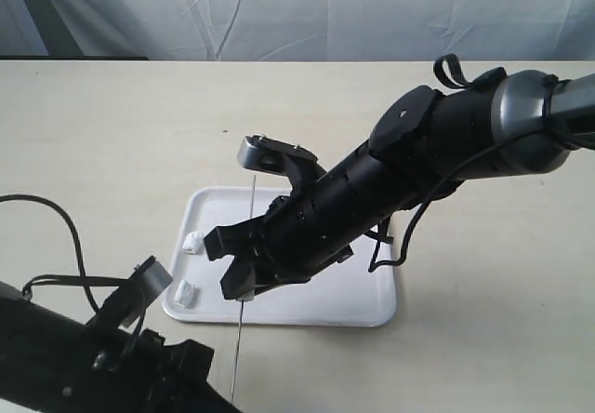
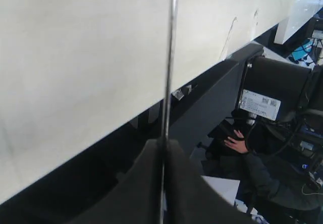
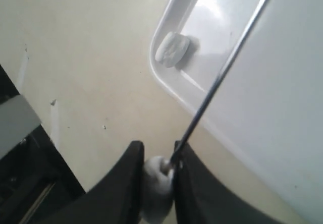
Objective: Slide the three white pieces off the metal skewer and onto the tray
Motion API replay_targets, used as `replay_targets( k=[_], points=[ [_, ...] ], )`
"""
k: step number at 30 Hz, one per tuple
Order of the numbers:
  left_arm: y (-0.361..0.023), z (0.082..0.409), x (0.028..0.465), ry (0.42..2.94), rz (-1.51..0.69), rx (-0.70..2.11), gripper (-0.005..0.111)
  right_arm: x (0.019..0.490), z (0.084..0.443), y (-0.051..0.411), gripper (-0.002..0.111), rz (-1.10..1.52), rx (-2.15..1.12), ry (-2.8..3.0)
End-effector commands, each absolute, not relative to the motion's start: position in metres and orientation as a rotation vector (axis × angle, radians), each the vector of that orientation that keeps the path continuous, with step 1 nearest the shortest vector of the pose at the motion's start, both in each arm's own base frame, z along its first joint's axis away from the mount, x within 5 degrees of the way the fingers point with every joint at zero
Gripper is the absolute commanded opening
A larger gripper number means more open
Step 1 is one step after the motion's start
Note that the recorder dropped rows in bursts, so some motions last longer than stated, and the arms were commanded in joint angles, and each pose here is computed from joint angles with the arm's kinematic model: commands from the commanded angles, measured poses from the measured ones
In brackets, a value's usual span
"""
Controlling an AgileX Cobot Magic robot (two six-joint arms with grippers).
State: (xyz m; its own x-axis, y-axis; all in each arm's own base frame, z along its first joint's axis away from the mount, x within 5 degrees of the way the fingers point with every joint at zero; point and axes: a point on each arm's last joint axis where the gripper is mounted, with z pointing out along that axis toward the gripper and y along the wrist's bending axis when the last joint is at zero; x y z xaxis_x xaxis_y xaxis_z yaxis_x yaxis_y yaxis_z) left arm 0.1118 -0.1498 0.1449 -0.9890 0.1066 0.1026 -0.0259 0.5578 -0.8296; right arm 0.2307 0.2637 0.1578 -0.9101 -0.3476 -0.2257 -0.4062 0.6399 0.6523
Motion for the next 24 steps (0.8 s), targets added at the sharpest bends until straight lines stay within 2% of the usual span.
replay_targets(
  k=[1, 10, 15, 24],
  points=[
    [-0.142, 0.137, 0.088, -2.549, 1.363, -0.109, 0.0, 0.242, 0.155, 0.26, 0.019, 1.0, -0.632, 2.714],
    [-0.133, 0.135, 0.064, -2.409, 1.374, -0.115, 0.0, 0.254, 0.156, 0.258, 0.019, 0.865, -0.63, 2.636],
    [-0.127, 0.131, 0.053, -2.385, 1.34, -0.132, 0.0, 0.269, 0.169, 0.259, 0.019, 0.867, -0.618, 2.581],
    [-0.119, 0.129, 0.037, -2.323, 1.316, -0.14, 0.0, 0.3, 0.18, 0.234, 0.019, 0.855, -0.53, 2.561]
  ],
)
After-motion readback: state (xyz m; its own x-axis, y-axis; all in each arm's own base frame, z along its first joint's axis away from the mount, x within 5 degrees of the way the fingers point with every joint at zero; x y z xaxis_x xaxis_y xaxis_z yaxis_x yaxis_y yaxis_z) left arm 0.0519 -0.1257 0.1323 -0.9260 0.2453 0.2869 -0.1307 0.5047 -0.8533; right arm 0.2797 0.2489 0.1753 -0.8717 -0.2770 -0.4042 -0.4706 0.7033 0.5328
